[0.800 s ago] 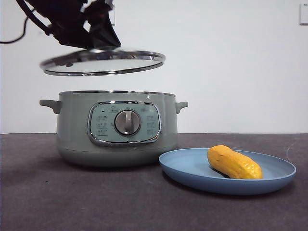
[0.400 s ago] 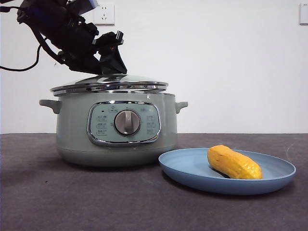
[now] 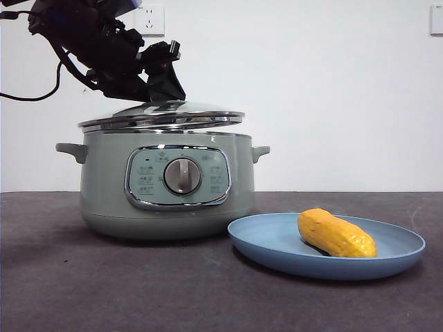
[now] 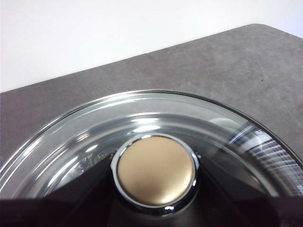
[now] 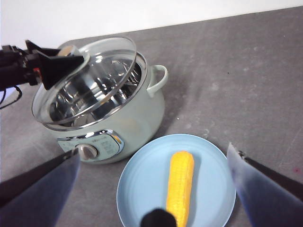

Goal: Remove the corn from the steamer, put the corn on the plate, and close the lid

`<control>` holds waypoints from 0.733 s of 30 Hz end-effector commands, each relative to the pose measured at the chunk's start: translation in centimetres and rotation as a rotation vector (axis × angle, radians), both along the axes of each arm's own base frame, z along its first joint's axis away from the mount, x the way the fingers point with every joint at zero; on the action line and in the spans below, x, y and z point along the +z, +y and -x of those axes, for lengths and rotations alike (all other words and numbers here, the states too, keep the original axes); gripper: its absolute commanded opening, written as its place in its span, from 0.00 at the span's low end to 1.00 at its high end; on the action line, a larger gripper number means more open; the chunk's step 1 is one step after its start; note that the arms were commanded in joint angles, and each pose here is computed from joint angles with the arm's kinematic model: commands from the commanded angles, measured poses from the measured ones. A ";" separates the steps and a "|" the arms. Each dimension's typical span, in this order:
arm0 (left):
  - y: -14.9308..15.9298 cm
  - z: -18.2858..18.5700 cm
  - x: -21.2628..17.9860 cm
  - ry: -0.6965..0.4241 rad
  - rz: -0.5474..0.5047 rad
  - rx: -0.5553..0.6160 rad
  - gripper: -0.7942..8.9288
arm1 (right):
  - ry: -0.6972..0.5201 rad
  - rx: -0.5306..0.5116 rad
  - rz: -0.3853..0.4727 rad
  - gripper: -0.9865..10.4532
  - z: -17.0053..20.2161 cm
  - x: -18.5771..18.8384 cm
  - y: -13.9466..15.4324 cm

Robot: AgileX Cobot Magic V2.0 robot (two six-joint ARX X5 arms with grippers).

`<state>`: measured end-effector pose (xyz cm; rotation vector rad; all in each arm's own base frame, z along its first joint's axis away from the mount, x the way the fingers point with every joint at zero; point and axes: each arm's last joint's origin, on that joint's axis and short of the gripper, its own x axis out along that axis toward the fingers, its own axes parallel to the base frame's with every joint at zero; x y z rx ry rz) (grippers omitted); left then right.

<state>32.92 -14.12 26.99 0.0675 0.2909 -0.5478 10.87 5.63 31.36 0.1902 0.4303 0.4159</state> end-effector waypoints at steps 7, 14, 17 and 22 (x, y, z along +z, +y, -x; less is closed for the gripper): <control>-1.3 -0.2 2.3 -0.098 0.045 -0.031 0.07 | 0.034 0.033 0.024 0.61 -0.7 -0.6 0.5; -1.5 -0.8 2.0 -0.079 0.024 -0.015 0.07 | 0.034 0.034 0.023 0.61 -0.7 -0.6 0.5; -1.7 -1.0 1.2 -0.051 0.003 -0.019 0.07 | 0.034 0.034 0.023 0.61 -0.6 -0.6 0.5; -2.0 -1.3 0.3 -0.025 -0.017 -0.023 0.07 | 0.035 0.035 0.024 0.61 -0.6 -0.6 0.5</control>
